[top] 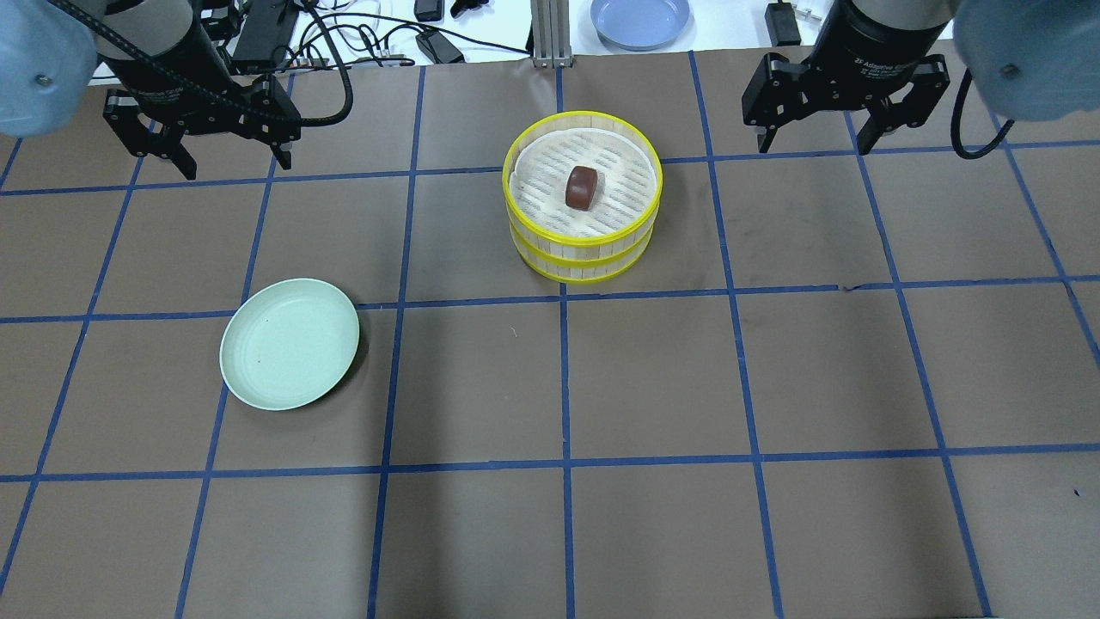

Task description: Stack buns with steamer

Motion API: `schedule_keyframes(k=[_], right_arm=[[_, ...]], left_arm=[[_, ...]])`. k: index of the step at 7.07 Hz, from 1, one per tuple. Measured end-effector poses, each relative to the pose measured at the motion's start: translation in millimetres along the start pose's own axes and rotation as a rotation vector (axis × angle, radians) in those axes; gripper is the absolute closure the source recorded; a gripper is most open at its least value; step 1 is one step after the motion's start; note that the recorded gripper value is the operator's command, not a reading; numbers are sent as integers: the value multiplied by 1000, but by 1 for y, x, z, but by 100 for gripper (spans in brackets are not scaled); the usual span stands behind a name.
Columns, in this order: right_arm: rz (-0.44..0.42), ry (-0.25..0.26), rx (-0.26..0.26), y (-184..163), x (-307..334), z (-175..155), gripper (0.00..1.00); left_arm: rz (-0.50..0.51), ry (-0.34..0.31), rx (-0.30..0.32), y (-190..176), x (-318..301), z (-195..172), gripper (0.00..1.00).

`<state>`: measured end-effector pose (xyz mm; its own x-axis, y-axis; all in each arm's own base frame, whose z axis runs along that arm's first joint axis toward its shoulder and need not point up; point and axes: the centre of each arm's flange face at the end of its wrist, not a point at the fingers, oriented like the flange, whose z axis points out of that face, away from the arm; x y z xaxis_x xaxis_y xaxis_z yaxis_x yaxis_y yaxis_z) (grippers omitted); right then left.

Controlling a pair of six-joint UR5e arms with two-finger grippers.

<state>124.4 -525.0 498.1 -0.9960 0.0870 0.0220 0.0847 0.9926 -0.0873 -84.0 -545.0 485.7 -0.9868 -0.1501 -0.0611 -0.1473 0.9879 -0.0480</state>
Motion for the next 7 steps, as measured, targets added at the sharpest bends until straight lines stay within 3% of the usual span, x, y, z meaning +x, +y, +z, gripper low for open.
schedule_keyframes(k=[2,7], right_arm=[[6,30,1,1,3,-1,0],[23,29,-4,-3,7,3,0]], left_arm=[[3,56,5,16,4,-8,0],[4,68,2,21,4,-6,0]])
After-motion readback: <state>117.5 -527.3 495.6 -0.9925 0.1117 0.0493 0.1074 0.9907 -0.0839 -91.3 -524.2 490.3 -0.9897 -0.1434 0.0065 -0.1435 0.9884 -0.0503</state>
